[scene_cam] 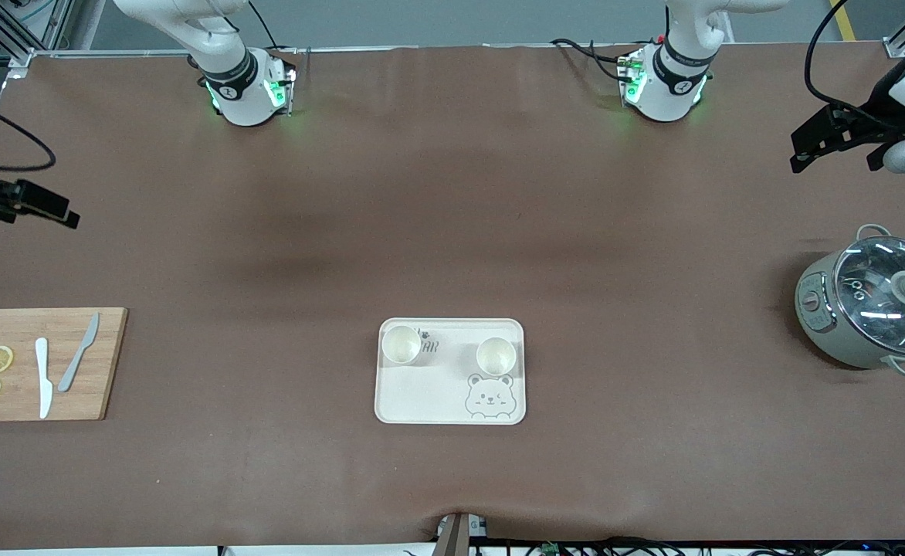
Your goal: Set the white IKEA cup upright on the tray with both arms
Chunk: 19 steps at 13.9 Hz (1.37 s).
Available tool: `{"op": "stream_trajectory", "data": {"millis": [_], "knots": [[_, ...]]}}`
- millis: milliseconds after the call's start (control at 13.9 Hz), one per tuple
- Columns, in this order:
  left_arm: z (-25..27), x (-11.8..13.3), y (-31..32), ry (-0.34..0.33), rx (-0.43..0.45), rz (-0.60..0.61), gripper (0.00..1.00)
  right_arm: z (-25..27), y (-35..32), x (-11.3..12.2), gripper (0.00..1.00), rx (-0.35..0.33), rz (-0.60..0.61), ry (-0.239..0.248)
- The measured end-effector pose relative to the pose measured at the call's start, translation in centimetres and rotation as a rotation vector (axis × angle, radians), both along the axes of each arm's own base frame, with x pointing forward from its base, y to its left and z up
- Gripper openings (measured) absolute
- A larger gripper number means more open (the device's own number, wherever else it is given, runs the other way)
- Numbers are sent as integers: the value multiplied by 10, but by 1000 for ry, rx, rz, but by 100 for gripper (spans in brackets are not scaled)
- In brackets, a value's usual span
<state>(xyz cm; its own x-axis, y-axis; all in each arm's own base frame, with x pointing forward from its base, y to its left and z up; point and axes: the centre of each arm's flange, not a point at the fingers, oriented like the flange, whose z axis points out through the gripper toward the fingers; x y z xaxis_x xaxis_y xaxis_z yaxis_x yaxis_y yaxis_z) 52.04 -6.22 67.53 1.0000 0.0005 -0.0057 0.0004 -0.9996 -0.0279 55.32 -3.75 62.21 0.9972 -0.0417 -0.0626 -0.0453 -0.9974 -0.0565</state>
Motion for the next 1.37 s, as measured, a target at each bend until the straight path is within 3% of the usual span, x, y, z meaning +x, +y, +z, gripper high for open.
{"op": "stream_trajectory", "data": {"millis": [144,433,1370], "knots": [[2,-2,1,1,0,2,100,8,-3,-12,100,8,55,9],[4,-3,3,0,0,5,100,3,5,-14,100,10,85,27],[2,1,-1,-9,3,3,100,3,18,-19,100,3,58,59]]}}
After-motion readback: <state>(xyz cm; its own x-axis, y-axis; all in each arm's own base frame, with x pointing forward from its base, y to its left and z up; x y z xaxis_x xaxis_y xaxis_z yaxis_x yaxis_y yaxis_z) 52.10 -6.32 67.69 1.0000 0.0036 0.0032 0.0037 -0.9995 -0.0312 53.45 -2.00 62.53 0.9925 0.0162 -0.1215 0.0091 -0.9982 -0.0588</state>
